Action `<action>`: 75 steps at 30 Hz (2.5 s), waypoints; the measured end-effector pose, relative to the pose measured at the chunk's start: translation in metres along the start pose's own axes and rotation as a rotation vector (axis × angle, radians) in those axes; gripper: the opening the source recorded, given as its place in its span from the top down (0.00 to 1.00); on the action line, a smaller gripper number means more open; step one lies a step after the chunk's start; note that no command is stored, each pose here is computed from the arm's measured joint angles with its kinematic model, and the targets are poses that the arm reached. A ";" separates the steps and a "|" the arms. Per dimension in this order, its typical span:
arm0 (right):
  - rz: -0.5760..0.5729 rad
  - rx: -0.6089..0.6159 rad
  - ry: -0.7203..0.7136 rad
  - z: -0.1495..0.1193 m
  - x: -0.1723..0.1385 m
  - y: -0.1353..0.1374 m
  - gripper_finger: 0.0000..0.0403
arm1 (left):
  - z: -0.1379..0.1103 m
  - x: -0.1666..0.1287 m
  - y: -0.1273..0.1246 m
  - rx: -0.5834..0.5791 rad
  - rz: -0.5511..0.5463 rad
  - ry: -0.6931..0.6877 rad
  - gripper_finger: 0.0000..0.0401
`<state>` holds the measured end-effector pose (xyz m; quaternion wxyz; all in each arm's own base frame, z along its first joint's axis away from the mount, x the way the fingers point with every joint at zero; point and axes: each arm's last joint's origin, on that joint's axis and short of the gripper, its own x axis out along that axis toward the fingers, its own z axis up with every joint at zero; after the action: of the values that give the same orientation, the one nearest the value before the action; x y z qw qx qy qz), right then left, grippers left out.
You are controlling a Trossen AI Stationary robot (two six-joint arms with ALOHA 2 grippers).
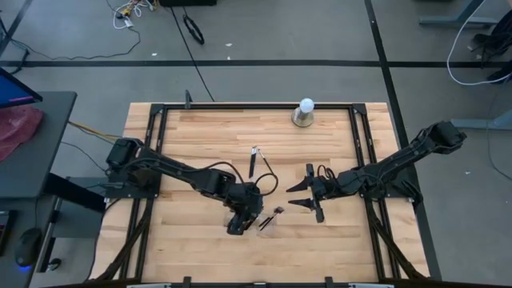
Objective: Put items in baskets/containers
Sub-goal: Put the black powder brush into the transparent organizer, then put the black eyeshadow brush into the transparent organizer
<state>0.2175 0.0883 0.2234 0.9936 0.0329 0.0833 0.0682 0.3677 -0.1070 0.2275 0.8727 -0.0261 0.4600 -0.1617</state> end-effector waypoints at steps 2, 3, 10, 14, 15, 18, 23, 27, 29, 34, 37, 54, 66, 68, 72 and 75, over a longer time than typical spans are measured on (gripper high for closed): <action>0.000 0.000 0.000 0.000 0.000 0.000 0.59 | -0.003 0.001 0.001 -0.004 0.004 0.023 0.87; 0.000 0.000 0.000 0.000 0.000 0.000 0.59 | -0.003 0.003 0.001 -0.004 0.005 0.025 0.87; 0.000 0.001 0.001 0.000 0.000 0.000 0.59 | -0.002 0.006 0.006 -0.017 0.014 0.021 0.79; 0.000 0.003 0.001 0.000 0.000 0.000 0.59 | -0.002 0.005 0.011 -0.027 0.020 0.017 0.69; 0.000 0.002 0.001 0.000 0.000 0.000 0.59 | -0.001 0.005 0.012 -0.030 0.023 0.017 0.67; 0.000 0.002 0.002 0.000 0.000 0.000 0.59 | -0.001 0.002 0.016 -0.039 0.028 0.012 0.61; -0.001 0.001 0.007 -0.001 0.000 0.000 0.59 | 0.003 -0.014 0.019 -0.045 -0.005 -0.016 0.54; -0.001 0.000 0.010 -0.001 0.000 0.000 0.59 | 0.005 -0.039 0.017 -0.046 -0.005 -0.044 0.53; -0.002 -0.001 0.013 -0.001 0.000 0.000 0.59 | 0.005 -0.056 0.014 -0.041 0.010 -0.060 0.53; -0.026 -0.006 0.027 -0.003 0.000 -0.001 0.59 | -0.004 -0.095 0.007 -0.004 0.156 -0.043 0.55; -0.085 -0.004 0.053 -0.009 0.004 -0.003 0.59 | -0.013 -0.111 0.007 0.011 0.238 0.001 0.55; -0.610 0.179 0.222 -0.051 0.023 -0.052 0.59 | -0.091 -0.112 0.111 -0.166 0.454 -0.049 0.55; -0.641 0.246 0.375 -0.083 0.039 -0.103 0.57 | -0.182 -0.070 0.132 -0.378 0.482 -0.578 0.55; -0.611 0.224 0.369 -0.091 0.049 -0.109 0.55 | -0.190 -0.066 0.125 -0.404 0.461 -0.641 0.55; -0.599 0.166 0.364 -0.105 0.065 -0.116 0.48 | -0.195 -0.061 0.106 -0.404 0.450 -0.758 0.55; -0.587 0.140 0.378 -0.111 0.079 -0.120 0.44 | -0.195 -0.057 0.092 -0.393 0.475 -0.789 0.55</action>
<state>0.2916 -0.0127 0.0921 0.9333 0.0626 0.2758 -0.2214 0.2034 0.0175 0.1428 0.9715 -0.1436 0.1100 0.1533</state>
